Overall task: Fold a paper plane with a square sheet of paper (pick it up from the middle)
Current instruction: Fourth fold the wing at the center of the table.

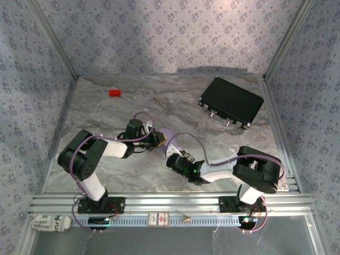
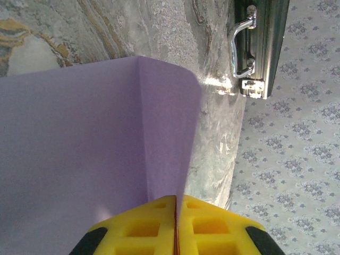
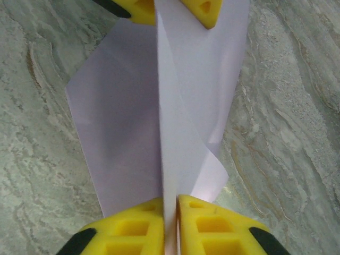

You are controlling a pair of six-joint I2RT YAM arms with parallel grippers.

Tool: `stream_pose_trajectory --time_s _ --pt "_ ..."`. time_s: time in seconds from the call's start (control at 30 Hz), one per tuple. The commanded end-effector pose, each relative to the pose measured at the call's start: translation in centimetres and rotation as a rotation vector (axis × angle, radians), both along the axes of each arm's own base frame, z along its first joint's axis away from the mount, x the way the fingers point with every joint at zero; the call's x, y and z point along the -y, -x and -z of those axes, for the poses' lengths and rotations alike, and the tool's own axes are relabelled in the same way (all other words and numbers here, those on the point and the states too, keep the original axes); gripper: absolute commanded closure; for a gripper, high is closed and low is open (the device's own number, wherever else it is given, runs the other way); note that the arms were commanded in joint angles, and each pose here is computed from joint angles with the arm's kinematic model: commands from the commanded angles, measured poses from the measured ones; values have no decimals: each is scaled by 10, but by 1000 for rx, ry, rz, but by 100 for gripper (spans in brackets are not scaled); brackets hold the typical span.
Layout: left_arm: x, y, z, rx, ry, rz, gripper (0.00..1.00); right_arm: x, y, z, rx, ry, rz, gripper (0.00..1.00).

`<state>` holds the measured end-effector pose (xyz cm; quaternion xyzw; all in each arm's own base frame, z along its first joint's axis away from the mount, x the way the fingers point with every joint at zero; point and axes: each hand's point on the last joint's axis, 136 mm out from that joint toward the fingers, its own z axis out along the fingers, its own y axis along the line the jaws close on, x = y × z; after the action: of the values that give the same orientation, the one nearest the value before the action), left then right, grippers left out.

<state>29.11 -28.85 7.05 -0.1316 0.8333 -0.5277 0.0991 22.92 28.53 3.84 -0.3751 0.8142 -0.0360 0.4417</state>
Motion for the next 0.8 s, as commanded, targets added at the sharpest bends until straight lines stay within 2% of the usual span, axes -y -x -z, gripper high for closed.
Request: stream_pose_trajectory --time_s 0.0,0.2,0.27,0.3,0.43,0.77 --pt "1 -4 -15 23 27 4 87 -9 -3 -8 -10 -70 9 89" --pt "-1 -4 -16 23 19 -2 79 -10 -2 -4 -49 -113 15 90" --pt "-4 -5 -17 29 9 -12 61 -10 -2 -1 -69 -130 15 91" --pt "-5 -4 -17 32 5 -16 56 -11 -1 0 -78 -140 15 91" --pt "-11 -3 -24 51 -25 -28 48 -13 1 3 -120 -185 17 91" --pt "-36 1 -21 52 -120 -84 47 -13 3 15 -215 -301 30 90"
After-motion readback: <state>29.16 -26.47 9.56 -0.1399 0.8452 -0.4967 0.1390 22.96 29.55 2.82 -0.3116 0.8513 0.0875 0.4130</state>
